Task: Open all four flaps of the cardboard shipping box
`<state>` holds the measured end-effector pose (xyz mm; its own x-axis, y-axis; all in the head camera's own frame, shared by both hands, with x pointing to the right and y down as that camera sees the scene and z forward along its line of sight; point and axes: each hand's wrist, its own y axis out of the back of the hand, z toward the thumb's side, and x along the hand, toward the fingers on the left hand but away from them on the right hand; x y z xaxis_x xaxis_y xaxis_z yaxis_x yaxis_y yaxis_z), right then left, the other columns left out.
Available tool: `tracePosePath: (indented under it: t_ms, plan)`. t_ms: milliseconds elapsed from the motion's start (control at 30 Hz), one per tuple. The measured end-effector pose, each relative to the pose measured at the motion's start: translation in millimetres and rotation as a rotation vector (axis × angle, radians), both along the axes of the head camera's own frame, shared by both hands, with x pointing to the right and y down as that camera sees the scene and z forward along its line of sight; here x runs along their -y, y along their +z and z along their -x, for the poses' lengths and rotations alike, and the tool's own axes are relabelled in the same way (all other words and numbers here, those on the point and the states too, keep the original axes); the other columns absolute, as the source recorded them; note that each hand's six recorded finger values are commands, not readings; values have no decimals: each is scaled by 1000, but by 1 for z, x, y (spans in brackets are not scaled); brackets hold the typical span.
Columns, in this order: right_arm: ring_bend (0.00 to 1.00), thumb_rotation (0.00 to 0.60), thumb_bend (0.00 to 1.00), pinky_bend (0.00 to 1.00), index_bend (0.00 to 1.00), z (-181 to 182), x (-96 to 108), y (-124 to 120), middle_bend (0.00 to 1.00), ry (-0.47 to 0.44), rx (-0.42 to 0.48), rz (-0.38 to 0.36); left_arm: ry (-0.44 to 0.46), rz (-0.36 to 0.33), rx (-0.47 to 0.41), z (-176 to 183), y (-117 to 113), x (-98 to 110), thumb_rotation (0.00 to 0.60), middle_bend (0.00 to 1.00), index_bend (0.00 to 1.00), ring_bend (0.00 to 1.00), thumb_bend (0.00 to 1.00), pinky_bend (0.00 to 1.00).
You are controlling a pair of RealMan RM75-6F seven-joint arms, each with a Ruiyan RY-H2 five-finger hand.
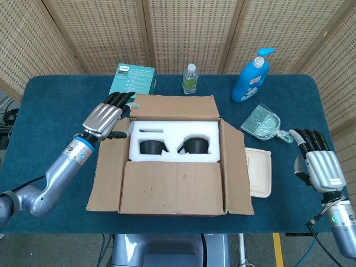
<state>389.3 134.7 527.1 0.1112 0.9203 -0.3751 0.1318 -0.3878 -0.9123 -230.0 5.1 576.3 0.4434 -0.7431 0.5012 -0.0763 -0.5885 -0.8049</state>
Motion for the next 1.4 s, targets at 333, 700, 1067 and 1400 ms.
tracePosePath:
  t_ms: [333, 700, 1067, 1400]
  plan:
    - [0, 600, 827, 30, 49, -1, -2, -1, 110, 4, 4, -2, 34, 149, -58, -7, 9, -38, 199, 0, 304, 0, 486, 0]
    - [0, 600, 827, 30, 49, -4, -2, -2, 110, 13, 7, -2, 82, 220, -79, -18, 16, -65, 200, 0, 315, 0, 458, 0]
    - [0, 600, 827, 30, 49, -9, -4, -3, 110, 24, 7, -4, 136, 241, -80, -29, 17, -82, 199, 0, 316, 0, 433, 0]
    - [0, 600, 827, 30, 49, -14, -4, -4, 110, 33, 9, -6, 184, 240, -57, -38, 22, -92, 199, 0, 316, 0, 412, 0]
